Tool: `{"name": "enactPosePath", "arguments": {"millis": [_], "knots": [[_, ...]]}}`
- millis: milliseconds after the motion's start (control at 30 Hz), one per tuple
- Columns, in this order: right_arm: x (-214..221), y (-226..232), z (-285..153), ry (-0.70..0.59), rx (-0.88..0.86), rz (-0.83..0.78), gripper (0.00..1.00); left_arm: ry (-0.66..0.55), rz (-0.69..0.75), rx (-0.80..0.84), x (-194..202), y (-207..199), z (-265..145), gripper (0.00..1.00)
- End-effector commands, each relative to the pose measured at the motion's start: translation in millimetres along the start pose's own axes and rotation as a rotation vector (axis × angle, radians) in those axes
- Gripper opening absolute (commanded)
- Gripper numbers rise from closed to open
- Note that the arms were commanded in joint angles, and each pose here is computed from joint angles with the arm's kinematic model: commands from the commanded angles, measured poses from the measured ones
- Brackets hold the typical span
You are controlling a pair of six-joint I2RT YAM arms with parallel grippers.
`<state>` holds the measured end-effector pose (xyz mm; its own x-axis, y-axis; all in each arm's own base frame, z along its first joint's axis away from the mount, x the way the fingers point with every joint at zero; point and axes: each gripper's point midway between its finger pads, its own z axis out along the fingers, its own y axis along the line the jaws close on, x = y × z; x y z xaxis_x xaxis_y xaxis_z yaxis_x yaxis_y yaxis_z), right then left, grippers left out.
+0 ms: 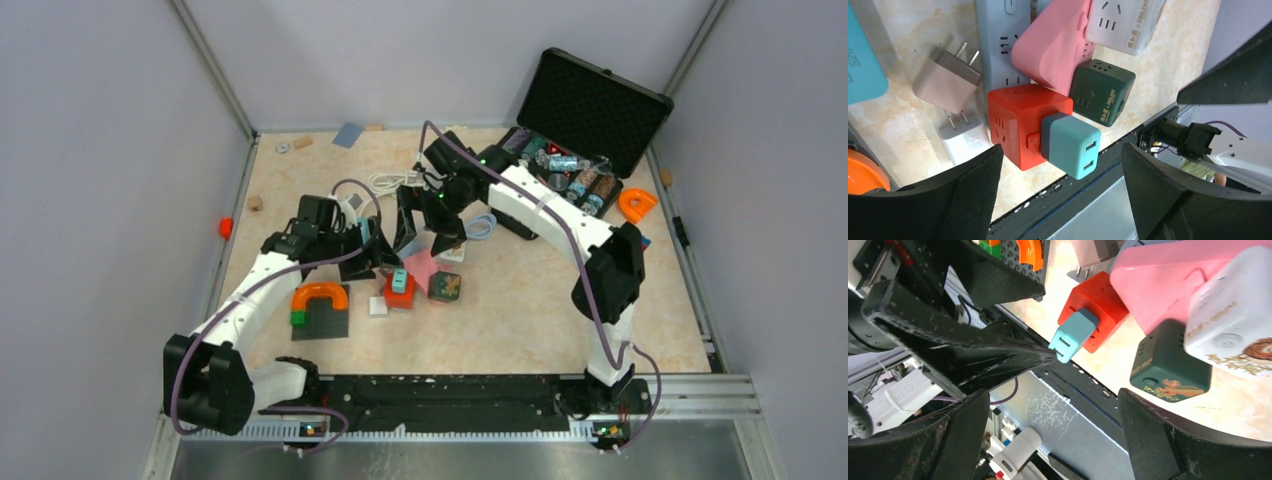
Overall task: Insert the plug
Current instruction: Press the plug into the socket.
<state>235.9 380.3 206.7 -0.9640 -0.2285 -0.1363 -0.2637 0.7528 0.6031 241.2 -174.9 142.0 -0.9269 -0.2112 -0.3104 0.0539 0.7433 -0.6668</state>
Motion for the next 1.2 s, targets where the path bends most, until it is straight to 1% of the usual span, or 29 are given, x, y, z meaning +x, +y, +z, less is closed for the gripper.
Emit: {"name": "enactPosePath", "arguments": {"millis": [0,67,133,267,300,467,600,700,867,933,1033,1133,1167], "knots": [[-9.4,4.6,-22.7,-0.073,-0.091,-0.013,0.94,-0.001,0.037,0.080,-1.8,-21.4,-11.5,0.87],[-7.7,0.0,-22.4,-0.069,-0.096,-0.003,0.94,0.028,0.044,0.112,3.5,-24.3,-9.5,0.87],[-5.3,-4.3,-20.9,-0.061,-0.095,0.003,0.94,0.060,0.045,0.138,9.9,-25.4,-7.6,0.85],[2.1,-14.5,-16.3,-0.041,-0.088,0.019,0.94,0.088,0.046,0.072,17.6,-8.5,-3.4,0.76],[3.4,-16.1,-14.9,-0.038,-0.090,0.025,0.94,0.093,0.047,0.059,18.9,-5.4,-2.6,0.73],[8.4,-16.7,-10.2,-0.020,-0.114,0.042,0.91,0.134,0.038,0.031,26.1,6.8,5.2,0.50],[10.8,-19.7,-6.6,-0.002,-0.109,0.049,0.85,0.146,0.038,-0.028,30.9,20.9,7.7,0.33],[13.0,-21.5,-2.0,0.015,-0.114,0.062,0.81,0.170,0.048,-0.079,37.7,33.9,7.7,0.23],[16.4,-18.7,8.1,0.039,-0.133,0.076,0.74,0.204,0.043,-0.151,49.4,54.0,10.0,0.13],[18.8,-17.8,13.2,0.053,-0.130,0.076,0.72,0.219,0.040,-0.172,52.5,60.6,12.4,0.11],[21.5,-14.9,19.3,0.067,-0.129,0.074,0.70,0.243,0.031,-0.192,57.0,68.7,17.0,0.05],[22.2,-10.5,28.2,0.076,-0.116,0.060,0.64,0.259,0.026,-0.211,59.7,74.6,19.3,0.01],[25.0,-10.4,34.2,0.098,-0.103,0.058,0.63,0.260,0.025,-0.213,59.8,75.1,19.5,0.00]]}}
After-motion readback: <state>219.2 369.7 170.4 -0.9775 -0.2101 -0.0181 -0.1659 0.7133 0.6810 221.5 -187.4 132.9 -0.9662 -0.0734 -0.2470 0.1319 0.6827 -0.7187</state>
